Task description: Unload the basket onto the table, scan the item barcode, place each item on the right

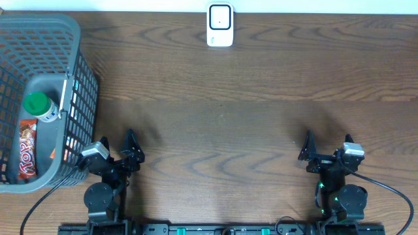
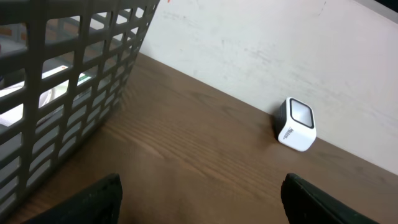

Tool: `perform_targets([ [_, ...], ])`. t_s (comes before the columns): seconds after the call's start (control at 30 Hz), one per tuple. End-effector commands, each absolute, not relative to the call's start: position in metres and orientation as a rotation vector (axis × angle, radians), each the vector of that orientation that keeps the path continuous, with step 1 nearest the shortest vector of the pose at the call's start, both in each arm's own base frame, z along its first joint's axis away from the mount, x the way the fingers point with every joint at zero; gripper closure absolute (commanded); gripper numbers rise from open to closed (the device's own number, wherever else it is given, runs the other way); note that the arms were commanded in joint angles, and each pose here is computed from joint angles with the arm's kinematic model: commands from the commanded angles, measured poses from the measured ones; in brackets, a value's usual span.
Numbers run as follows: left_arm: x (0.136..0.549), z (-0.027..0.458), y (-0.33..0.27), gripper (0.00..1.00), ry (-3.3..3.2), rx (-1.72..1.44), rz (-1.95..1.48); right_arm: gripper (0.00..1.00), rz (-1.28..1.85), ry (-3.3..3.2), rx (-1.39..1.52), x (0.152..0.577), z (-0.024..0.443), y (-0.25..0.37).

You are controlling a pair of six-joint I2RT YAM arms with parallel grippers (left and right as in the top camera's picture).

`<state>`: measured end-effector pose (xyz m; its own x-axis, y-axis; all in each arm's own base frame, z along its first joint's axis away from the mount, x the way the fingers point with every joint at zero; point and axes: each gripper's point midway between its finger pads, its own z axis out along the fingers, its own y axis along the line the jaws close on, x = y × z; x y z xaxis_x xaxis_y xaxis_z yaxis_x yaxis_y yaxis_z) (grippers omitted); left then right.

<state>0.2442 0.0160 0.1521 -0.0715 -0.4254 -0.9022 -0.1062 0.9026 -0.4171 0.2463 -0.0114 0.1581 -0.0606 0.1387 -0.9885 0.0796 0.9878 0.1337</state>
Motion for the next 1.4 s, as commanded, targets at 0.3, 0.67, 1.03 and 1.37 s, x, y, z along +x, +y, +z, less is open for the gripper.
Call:
perform_targets([
  [0.3,0.244,0.134,0.019,0.17,1.693,-0.413,-0.227,0.01,0.046,1.634,0.149,0.246,0.158,-0.009],
  [0.67,0.243,0.134,0.021,0.17,1.689,-0.422,-0.216,0.01,0.046,1.634,0.149,0.246,0.158,-0.009],
  [1.03,0.245,0.157,-0.010,0.17,1.651,-0.229,-0.341,0.01,0.046,1.634,0.149,0.246,0.158,-0.009],
  [1.37,0.219,0.248,-0.072,0.17,1.581,0.158,-0.557,0.01,0.046,1.634,0.149,0.246,0.158,-0.009],
])
